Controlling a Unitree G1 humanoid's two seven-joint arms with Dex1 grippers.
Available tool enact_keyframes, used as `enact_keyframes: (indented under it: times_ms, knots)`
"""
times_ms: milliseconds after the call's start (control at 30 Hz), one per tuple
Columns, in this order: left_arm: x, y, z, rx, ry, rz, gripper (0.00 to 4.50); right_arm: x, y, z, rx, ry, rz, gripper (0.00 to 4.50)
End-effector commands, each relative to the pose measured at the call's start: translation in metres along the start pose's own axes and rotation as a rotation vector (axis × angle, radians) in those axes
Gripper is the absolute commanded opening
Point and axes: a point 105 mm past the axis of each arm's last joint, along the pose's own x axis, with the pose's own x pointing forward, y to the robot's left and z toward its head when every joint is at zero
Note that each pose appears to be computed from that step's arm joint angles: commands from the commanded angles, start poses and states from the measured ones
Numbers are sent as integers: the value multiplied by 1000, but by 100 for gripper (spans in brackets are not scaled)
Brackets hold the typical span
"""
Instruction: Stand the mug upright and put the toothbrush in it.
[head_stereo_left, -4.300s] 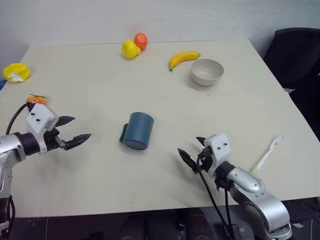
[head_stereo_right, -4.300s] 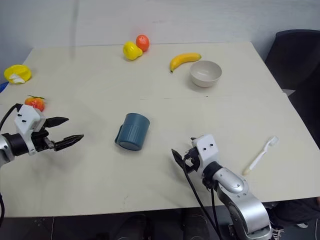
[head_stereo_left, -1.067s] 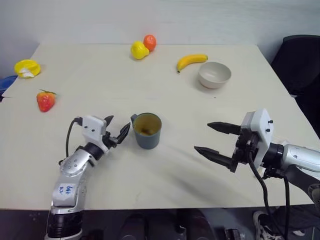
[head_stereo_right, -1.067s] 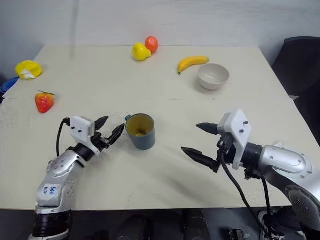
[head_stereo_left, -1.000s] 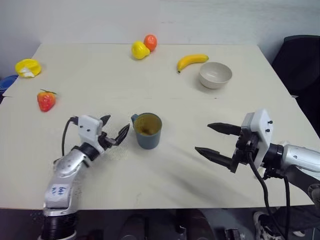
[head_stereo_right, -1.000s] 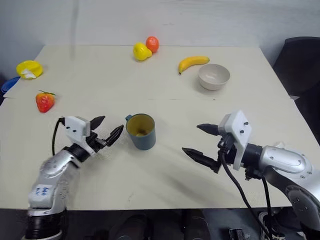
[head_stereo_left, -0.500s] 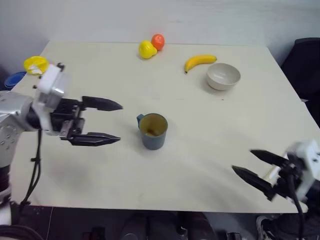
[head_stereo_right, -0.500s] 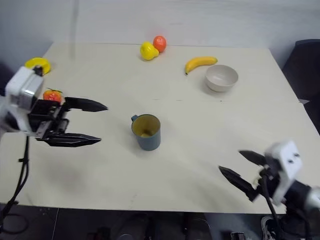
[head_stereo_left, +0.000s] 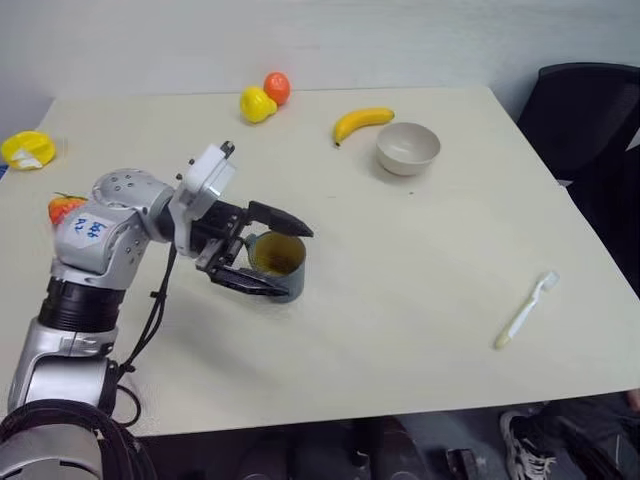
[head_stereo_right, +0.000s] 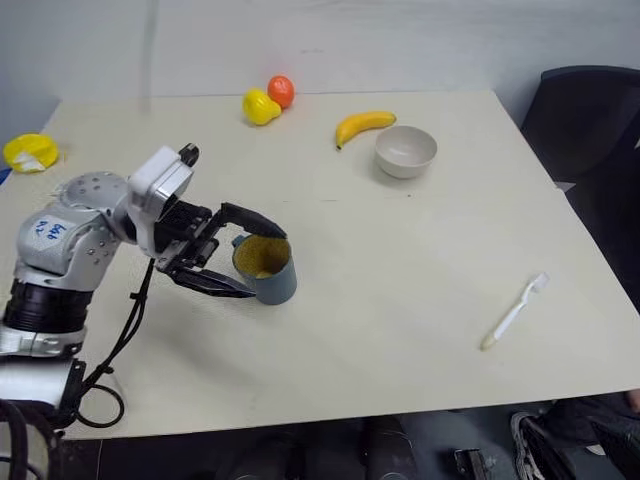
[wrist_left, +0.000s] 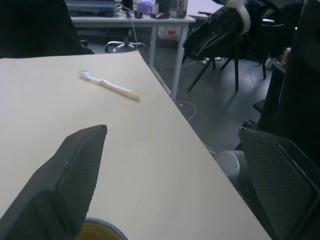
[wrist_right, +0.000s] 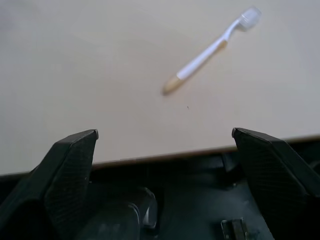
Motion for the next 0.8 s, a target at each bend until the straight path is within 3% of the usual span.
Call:
enact_keyframes:
  times_ms: [33, 467, 800]
  knots:
    - [0, -7, 12, 57, 14, -48, 445, 22, -3, 15, 18, -66, -29, 450]
    - [-1, -35, 30, 36, 32, -1, 445, 112, -28, 26, 184, -2, -34, 450]
    - [1, -43, 37, 39, 43, 37, 445, 160, -67, 16, 266, 91, -243, 450]
